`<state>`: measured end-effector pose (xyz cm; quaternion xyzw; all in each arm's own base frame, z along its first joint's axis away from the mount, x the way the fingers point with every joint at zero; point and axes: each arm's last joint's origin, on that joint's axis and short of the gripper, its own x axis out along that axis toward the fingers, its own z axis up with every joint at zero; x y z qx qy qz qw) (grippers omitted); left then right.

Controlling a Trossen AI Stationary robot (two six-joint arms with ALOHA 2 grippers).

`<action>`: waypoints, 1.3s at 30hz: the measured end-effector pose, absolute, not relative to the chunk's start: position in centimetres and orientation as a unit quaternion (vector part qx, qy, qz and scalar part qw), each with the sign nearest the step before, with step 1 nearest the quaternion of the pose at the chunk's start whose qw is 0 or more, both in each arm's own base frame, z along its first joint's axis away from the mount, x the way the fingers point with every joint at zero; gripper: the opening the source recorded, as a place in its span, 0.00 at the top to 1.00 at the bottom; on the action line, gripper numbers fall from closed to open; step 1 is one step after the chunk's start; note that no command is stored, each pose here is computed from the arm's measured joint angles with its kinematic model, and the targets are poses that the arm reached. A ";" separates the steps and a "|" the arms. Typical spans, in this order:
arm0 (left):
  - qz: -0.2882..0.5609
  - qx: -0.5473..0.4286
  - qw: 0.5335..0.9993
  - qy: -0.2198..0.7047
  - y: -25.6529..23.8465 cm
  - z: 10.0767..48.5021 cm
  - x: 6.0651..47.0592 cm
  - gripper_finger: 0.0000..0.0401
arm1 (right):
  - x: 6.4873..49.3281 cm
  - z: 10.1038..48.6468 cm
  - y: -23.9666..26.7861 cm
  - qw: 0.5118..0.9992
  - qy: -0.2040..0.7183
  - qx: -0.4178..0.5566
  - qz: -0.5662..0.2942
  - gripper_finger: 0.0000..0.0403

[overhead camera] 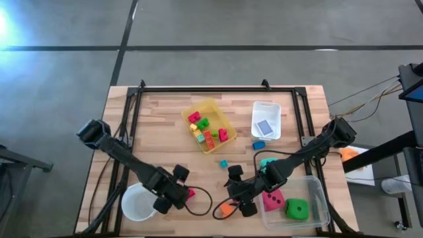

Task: Pick & Place Toys
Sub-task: Put the red game piece into the yellow bin

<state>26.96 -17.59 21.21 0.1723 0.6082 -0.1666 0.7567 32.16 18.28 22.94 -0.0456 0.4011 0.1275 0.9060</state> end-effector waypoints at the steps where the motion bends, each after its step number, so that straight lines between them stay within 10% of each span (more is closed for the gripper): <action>1: -0.170 0.177 0.752 0.611 -17.7 20.9 27.1 0.02 | 32.2 22.9 18.3 0.906 0.401 -0.046 0.128 0.15; 24: -0.137 0.169 0.706 0.674 -19.0 18.4 29.6 0.02 | 32.2 22.9 18.3 0.906 0.401 -0.045 0.128 0.15; 39: -0.029 -0.060 0.717 0.694 -16.9 18.1 31.7 0.02 | 32.2 22.9 18.3 0.906 0.401 -0.044 0.127 0.15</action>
